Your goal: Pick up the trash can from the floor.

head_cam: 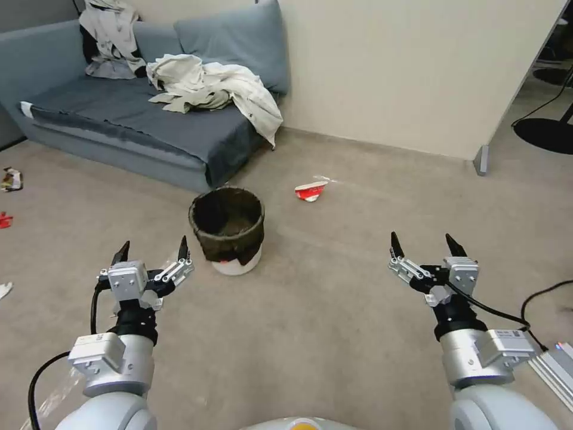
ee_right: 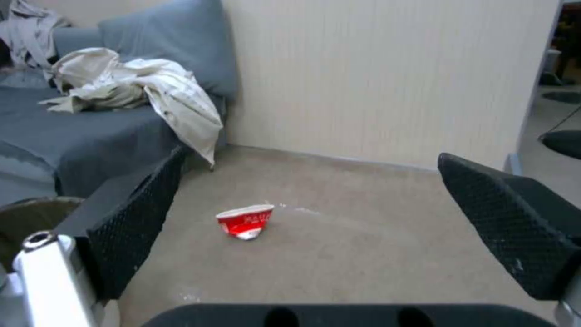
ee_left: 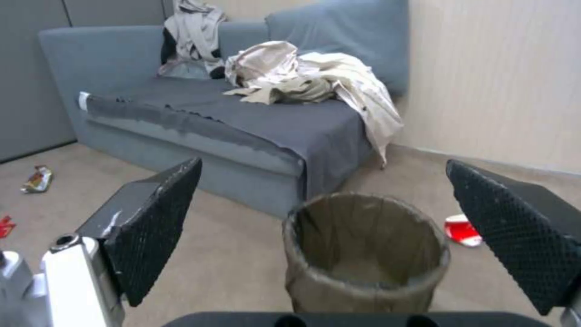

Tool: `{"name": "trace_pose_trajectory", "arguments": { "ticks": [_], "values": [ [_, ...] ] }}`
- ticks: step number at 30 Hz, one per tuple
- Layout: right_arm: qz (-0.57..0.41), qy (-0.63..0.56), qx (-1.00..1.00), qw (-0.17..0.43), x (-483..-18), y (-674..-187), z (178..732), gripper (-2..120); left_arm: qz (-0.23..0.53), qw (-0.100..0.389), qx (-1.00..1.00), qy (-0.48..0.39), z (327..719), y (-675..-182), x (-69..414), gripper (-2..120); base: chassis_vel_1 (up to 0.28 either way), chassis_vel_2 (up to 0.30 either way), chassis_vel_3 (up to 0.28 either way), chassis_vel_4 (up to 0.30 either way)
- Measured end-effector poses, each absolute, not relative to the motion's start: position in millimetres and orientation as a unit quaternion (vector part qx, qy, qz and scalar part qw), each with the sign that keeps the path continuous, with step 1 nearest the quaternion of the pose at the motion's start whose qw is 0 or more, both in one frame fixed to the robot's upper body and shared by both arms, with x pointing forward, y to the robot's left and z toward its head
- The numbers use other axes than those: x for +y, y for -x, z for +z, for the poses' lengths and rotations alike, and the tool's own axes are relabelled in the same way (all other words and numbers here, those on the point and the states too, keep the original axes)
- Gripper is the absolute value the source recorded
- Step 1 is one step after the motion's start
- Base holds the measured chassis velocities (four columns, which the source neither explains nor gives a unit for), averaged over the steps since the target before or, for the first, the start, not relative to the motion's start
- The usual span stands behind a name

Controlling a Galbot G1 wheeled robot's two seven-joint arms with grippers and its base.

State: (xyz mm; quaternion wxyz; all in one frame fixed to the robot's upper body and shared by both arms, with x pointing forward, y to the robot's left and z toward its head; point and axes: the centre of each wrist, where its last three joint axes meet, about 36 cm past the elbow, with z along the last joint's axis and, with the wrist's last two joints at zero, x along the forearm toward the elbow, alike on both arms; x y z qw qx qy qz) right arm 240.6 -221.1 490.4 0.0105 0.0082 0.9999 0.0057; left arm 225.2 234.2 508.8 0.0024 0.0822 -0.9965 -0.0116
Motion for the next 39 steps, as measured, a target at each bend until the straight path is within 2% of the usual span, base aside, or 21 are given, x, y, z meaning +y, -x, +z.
{"name": "trace_pose_trajectory", "arguments": {
  "ticks": [9, 15, 23, 27, 36, 39],
  "values": [
    [0.006, -0.01, 1.0, 0.005, -220, -241, 488, 100, -0.012, 0.005, -0.996, -0.089, 511, -228, 238, 100, -0.177, 0.182, 0.184, -0.188],
    [0.004, -0.01, 1.0, 0.002, -221, -241, 487, 100, -0.031, -0.011, -0.995, -0.096, 520, -236, 253, 100, -0.039, 0.046, 0.038, -0.032],
    [0.002, -0.011, 1.0, -0.012, -222, -241, 479, 100, -0.029, 0.007, -0.996, -0.087, 510, -278, 289, 100, 0.002, -0.006, -0.007, 0.002],
    [-0.001, -0.01, 1.0, -0.025, -223, -243, 469, 100, 0.003, 0.038, -0.996, -0.075, 502, -309, 306, 100, 0.0, 0.0, 0.0, 0.0],
    [-0.016, -0.01, 0.998, -0.052, -230, -246, 452, 100, 0.007, 0.103, -0.994, -0.049, 474, -358, 323, 100, 0.0, 0.0, 0.0, 0.0],
    [-0.017, -0.003, 0.998, -0.061, -227, -253, 441, 100, 0.022, 0.14, -0.989, -0.048, 465, -377, 329, 100, 0.0, 0.0, 0.0, 0.0]
  ]
}}
